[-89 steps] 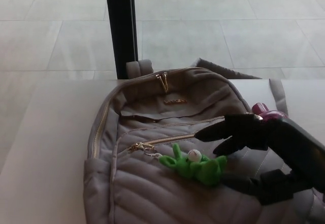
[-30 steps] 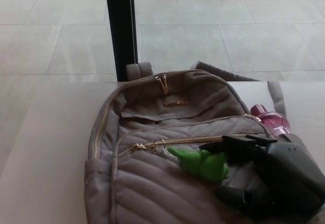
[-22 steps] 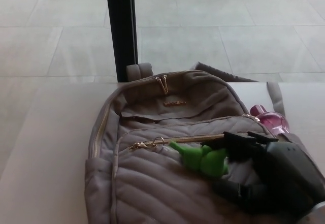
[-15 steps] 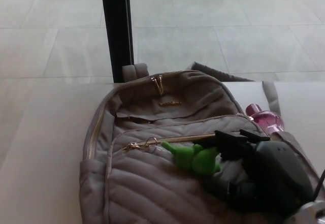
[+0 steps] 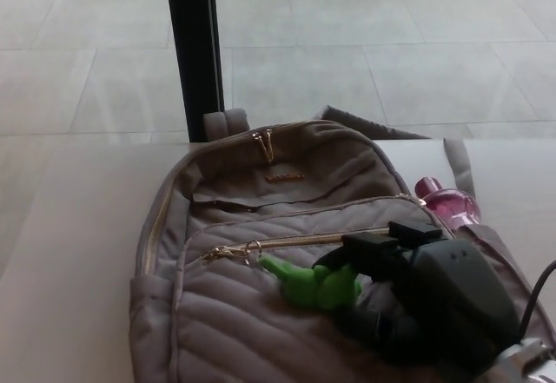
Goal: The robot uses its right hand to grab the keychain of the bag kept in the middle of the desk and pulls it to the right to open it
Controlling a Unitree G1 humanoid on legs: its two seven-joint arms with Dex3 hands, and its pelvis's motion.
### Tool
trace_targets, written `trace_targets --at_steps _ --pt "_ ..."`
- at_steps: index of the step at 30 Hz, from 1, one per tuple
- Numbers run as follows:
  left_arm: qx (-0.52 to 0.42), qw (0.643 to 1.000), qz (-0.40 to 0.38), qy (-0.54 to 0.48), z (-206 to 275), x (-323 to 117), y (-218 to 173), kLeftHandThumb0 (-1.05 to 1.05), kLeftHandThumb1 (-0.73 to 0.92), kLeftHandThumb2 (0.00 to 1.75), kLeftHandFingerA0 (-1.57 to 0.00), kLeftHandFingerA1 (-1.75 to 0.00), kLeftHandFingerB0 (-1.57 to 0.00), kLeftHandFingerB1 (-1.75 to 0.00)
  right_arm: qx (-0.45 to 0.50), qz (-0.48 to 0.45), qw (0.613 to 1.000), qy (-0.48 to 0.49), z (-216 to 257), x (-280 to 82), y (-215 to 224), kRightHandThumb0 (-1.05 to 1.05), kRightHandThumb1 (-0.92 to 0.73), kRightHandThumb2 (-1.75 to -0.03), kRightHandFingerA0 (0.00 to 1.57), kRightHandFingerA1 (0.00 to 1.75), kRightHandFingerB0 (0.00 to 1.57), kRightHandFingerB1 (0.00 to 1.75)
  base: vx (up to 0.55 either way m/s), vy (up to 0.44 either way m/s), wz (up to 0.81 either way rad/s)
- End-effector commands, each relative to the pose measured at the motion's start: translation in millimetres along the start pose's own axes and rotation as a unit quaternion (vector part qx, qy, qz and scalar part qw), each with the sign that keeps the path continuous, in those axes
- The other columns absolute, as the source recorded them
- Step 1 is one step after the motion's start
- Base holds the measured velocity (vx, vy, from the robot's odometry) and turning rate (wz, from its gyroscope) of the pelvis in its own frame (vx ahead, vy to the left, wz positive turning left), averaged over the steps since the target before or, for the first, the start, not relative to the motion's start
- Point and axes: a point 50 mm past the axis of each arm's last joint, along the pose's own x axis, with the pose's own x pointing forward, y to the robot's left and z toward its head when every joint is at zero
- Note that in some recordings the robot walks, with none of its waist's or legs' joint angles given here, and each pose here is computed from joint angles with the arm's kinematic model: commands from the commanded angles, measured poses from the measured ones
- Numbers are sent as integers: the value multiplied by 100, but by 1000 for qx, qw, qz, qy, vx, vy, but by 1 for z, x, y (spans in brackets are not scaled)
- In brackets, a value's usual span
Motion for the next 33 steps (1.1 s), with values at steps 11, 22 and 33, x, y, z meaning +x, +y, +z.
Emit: trace_targets --at_steps 11,22,33 --pt "7 1000 7 -3 -1 -2 5 -77 73 62 -78 -62 -68 -47 -29 80 994 63 -19 -18 18 -38 -53 -87 100 175 89 92 0 0 0" --pt "5 1000 11 1 -2 -1 3 -81 80 65 -83 -64 -68 -45 22 54 994 91 -9 -3 2 -39 -40 -109 104 175 87 129 0 0 0" --pt "14 1000 7 -7 -2 -2 3 -81 81 65 -81 -64 -68 -47 -7 40 997 71 0 25 -38 -35 -50 -85 100 175 84 133 0 0 0"
